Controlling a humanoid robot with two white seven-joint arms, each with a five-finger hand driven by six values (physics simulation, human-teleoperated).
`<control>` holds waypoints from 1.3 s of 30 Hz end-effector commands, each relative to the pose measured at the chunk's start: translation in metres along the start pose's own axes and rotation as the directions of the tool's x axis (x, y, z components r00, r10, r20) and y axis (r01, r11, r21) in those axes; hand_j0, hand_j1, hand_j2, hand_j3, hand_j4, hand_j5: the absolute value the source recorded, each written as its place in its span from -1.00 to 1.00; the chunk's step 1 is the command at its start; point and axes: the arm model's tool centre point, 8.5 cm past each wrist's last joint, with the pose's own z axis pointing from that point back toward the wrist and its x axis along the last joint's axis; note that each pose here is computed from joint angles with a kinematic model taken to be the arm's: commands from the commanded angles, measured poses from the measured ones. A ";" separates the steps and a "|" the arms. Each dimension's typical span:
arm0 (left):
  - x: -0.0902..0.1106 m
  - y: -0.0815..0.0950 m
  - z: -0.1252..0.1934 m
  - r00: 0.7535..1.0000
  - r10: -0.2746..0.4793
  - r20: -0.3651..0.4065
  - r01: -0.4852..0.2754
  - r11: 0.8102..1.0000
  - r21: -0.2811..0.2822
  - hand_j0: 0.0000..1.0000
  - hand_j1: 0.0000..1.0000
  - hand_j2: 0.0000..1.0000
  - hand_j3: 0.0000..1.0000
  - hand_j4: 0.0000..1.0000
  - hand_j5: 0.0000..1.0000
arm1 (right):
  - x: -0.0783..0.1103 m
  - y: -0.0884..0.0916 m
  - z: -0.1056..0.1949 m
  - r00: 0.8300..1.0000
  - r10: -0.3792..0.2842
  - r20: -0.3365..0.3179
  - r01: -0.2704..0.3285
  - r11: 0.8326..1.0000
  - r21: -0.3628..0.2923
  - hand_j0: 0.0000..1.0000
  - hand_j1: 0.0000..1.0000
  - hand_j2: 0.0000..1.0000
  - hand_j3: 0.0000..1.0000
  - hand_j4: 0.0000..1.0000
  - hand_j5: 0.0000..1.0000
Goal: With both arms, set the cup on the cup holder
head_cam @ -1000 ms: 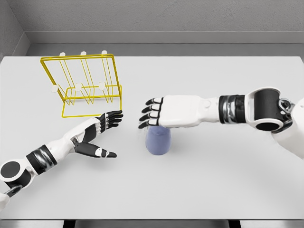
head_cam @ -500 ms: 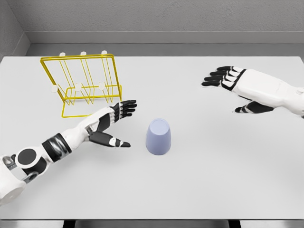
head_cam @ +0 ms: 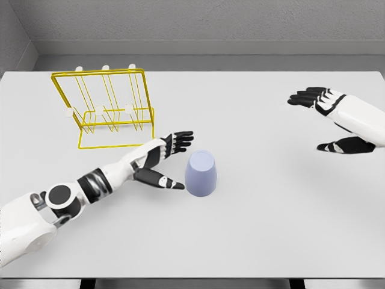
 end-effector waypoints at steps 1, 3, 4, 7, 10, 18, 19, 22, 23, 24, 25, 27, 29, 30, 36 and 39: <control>0.000 -0.004 -0.007 1.000 0.012 0.007 -0.012 1.000 -0.005 1.00 1.00 1.00 1.00 1.00 1.00 | -0.001 -0.008 0.004 1.000 0.005 -0.011 -0.005 1.000 -0.028 1.00 1.00 1.00 1.00 1.00 1.00; 0.000 -0.004 -0.007 1.000 0.012 0.007 -0.012 1.000 -0.005 1.00 1.00 1.00 1.00 1.00 1.00 | -0.001 -0.008 0.004 1.000 0.005 -0.011 -0.005 1.000 -0.028 1.00 1.00 1.00 1.00 1.00 1.00; 0.000 -0.004 -0.007 1.000 0.012 0.007 -0.012 1.000 -0.005 1.00 1.00 1.00 1.00 1.00 1.00 | -0.001 -0.008 0.004 1.000 0.005 -0.011 -0.005 1.000 -0.028 1.00 1.00 1.00 1.00 1.00 1.00; 0.000 -0.004 -0.007 1.000 0.012 0.007 -0.012 1.000 -0.005 1.00 1.00 1.00 1.00 1.00 1.00 | -0.001 -0.008 0.004 1.000 0.005 -0.011 -0.005 1.000 -0.028 1.00 1.00 1.00 1.00 1.00 1.00; 0.000 -0.004 -0.007 1.000 0.012 0.007 -0.012 1.000 -0.005 1.00 1.00 1.00 1.00 1.00 1.00 | -0.001 -0.008 0.004 1.000 0.005 -0.011 -0.005 1.000 -0.028 1.00 1.00 1.00 1.00 1.00 1.00; -0.004 -0.011 -0.026 1.000 0.009 -0.017 -0.010 1.000 -0.022 1.00 1.00 1.00 1.00 1.00 1.00 | -0.003 -0.006 0.007 1.000 -0.001 -0.020 0.001 1.000 -0.029 1.00 1.00 1.00 1.00 1.00 1.00; -0.004 -0.011 -0.026 1.000 0.009 -0.017 -0.010 1.000 -0.022 1.00 1.00 1.00 1.00 1.00 1.00 | -0.003 -0.006 0.007 1.000 -0.001 -0.020 0.001 1.000 -0.029 1.00 1.00 1.00 1.00 1.00 1.00; -0.004 -0.011 -0.026 1.000 0.009 -0.017 -0.010 1.000 -0.022 1.00 1.00 1.00 1.00 1.00 1.00 | -0.003 -0.006 0.007 1.000 -0.001 -0.020 0.001 1.000 -0.029 1.00 1.00 1.00 1.00 1.00 1.00; -0.004 -0.011 -0.026 1.000 0.009 -0.017 -0.010 1.000 -0.022 1.00 1.00 1.00 1.00 1.00 1.00 | -0.003 -0.006 0.007 1.000 -0.001 -0.020 0.001 1.000 -0.029 1.00 1.00 1.00 1.00 1.00 1.00; -0.006 -0.010 -0.026 1.000 -0.012 -0.025 0.011 1.000 -0.022 1.00 1.00 1.00 1.00 1.00 1.00 | -0.002 -0.004 0.008 1.000 -0.004 -0.020 0.003 1.000 -0.028 1.00 1.00 1.00 1.00 1.00 1.00; -0.006 -0.010 -0.026 1.000 -0.012 -0.025 0.011 1.000 -0.022 1.00 1.00 1.00 1.00 1.00 1.00 | -0.002 -0.004 0.008 1.000 -0.004 -0.020 0.003 1.000 -0.028 1.00 1.00 1.00 1.00 1.00 1.00; -0.006 -0.010 -0.026 1.000 -0.012 -0.025 0.011 1.000 -0.022 1.00 1.00 1.00 1.00 1.00 1.00 | -0.002 -0.004 0.008 1.000 -0.004 -0.020 0.003 1.000 -0.028 1.00 1.00 1.00 1.00 1.00 1.00; -0.006 -0.010 -0.026 1.000 -0.012 -0.025 0.011 1.000 -0.022 1.00 1.00 1.00 1.00 1.00 1.00 | -0.002 -0.004 0.008 1.000 -0.004 -0.020 0.003 1.000 -0.028 1.00 1.00 1.00 1.00 1.00 1.00; -0.006 -0.012 -0.028 1.000 -0.009 -0.022 0.009 1.000 -0.025 1.00 1.00 1.00 1.00 1.00 1.00 | -0.002 -0.004 0.008 1.000 -0.005 -0.021 0.004 1.000 -0.027 1.00 1.00 1.00 1.00 1.00 1.00; -0.006 -0.012 -0.028 1.000 -0.009 -0.022 0.009 1.000 -0.025 1.00 1.00 1.00 1.00 1.00 1.00 | -0.002 -0.004 0.008 1.000 -0.005 -0.021 0.004 1.000 -0.027 1.00 1.00 1.00 1.00 1.00 1.00; -0.006 -0.012 -0.028 1.000 -0.009 -0.022 0.009 1.000 -0.025 1.00 1.00 1.00 1.00 1.00 1.00 | -0.002 -0.004 0.008 1.000 -0.005 -0.021 0.004 1.000 -0.027 1.00 1.00 1.00 1.00 1.00 1.00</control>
